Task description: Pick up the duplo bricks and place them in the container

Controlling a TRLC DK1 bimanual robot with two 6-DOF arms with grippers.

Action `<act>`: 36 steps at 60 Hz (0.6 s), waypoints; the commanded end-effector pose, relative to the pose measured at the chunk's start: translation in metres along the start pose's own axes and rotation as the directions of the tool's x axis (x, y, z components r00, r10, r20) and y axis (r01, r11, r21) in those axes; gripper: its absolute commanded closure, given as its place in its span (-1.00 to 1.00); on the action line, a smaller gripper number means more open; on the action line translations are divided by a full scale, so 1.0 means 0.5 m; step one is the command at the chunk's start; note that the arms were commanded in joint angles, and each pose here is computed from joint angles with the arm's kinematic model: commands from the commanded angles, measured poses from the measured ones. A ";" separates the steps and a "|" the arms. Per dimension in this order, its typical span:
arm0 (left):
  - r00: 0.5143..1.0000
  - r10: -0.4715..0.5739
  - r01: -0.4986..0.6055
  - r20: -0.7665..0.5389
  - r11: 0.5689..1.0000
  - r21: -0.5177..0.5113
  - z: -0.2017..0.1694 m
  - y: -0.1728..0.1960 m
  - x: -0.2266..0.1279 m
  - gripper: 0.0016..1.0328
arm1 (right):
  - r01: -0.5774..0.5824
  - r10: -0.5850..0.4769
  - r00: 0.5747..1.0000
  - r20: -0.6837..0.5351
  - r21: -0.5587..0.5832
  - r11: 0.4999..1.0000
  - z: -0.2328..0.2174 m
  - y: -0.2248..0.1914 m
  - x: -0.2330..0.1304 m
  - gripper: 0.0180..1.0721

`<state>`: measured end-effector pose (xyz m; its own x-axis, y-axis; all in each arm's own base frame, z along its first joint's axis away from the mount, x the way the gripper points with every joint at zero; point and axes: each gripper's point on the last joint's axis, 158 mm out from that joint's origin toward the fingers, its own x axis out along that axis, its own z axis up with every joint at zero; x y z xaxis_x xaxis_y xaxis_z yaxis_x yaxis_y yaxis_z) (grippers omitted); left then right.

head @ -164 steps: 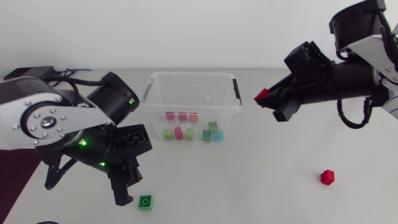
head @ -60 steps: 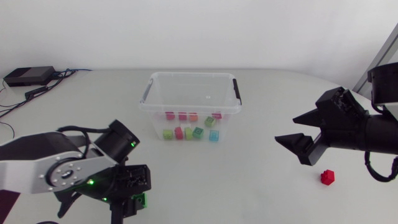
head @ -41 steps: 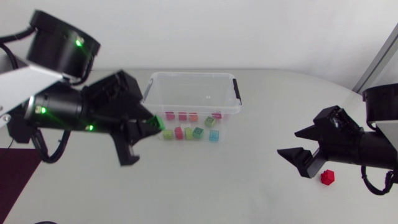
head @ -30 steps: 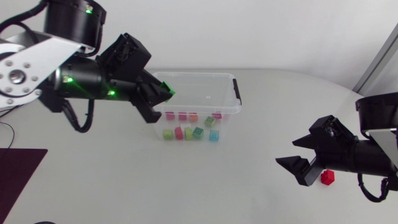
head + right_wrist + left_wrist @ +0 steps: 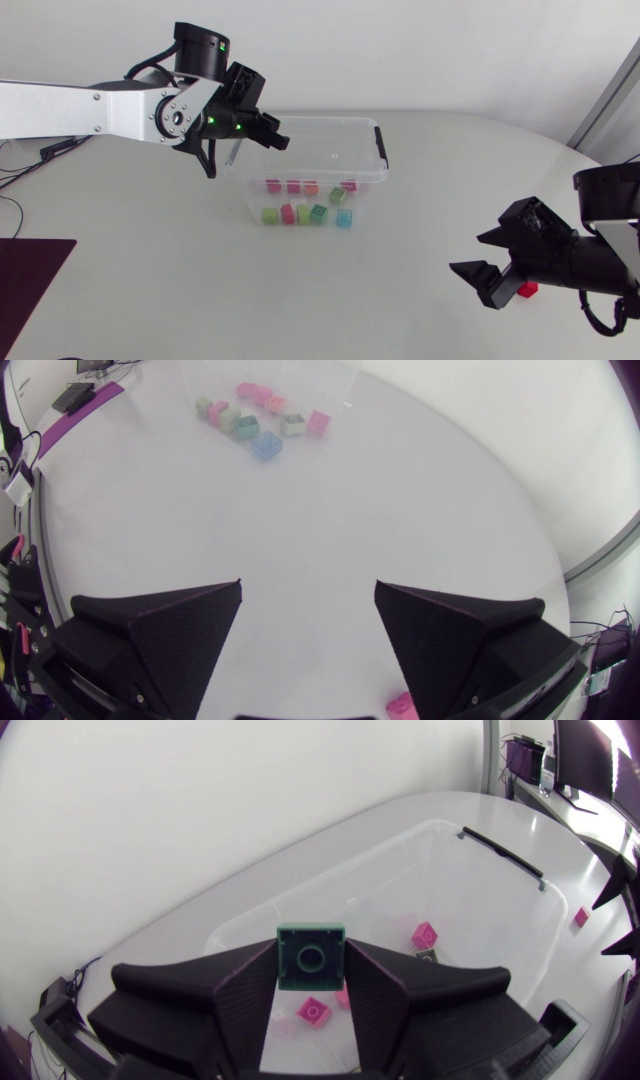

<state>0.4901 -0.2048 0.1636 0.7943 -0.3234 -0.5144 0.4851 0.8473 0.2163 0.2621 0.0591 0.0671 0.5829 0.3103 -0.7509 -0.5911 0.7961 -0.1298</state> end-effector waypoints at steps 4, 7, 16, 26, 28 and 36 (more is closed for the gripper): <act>0.998 0.066 -0.066 -0.006 0.996 -0.053 0.011 0.041 0.019 -0.84 | 0.027 -0.027 1.000 -0.008 0.009 1.000 -0.014 -0.012 -0.006 -0.83; 0.997 0.083 -0.083 -0.013 0.995 -0.056 0.012 0.052 0.018 -0.90 | 0.049 -0.049 0.999 0.000 0.020 0.999 -0.011 -0.027 -0.011 -0.83; 0.992 0.127 -0.125 0.012 0.986 -0.110 0.024 0.101 -0.020 -0.90 | 0.137 -0.138 0.990 0.007 0.062 0.989 -0.005 -0.083 -0.017 -0.83; 0.982 0.180 -0.167 0.062 0.971 -0.171 0.037 0.168 -0.087 -0.90 | 0.161 -0.147 0.982 -0.122 0.115 0.980 -0.039 -0.139 -0.027 -0.86; 0.979 0.190 -0.175 0.072 0.968 -0.182 0.039 0.175 -0.107 -0.90 | 0.140 -0.125 0.983 -0.136 0.104 0.985 -0.044 -0.147 -0.032 -0.86; 0.955 0.249 -0.217 0.159 0.956 -0.197 0.037 0.196 -0.184 -0.90 | 0.093 -0.075 0.975 -0.209 0.075 0.993 -0.072 -0.196 -0.034 -0.86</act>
<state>0.4886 -0.1085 0.2448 0.9272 -0.1666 -0.3354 0.2346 0.9565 0.1735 0.2819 -0.0294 0.0688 0.5188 0.1372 -0.8438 -0.4643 0.8740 -0.1434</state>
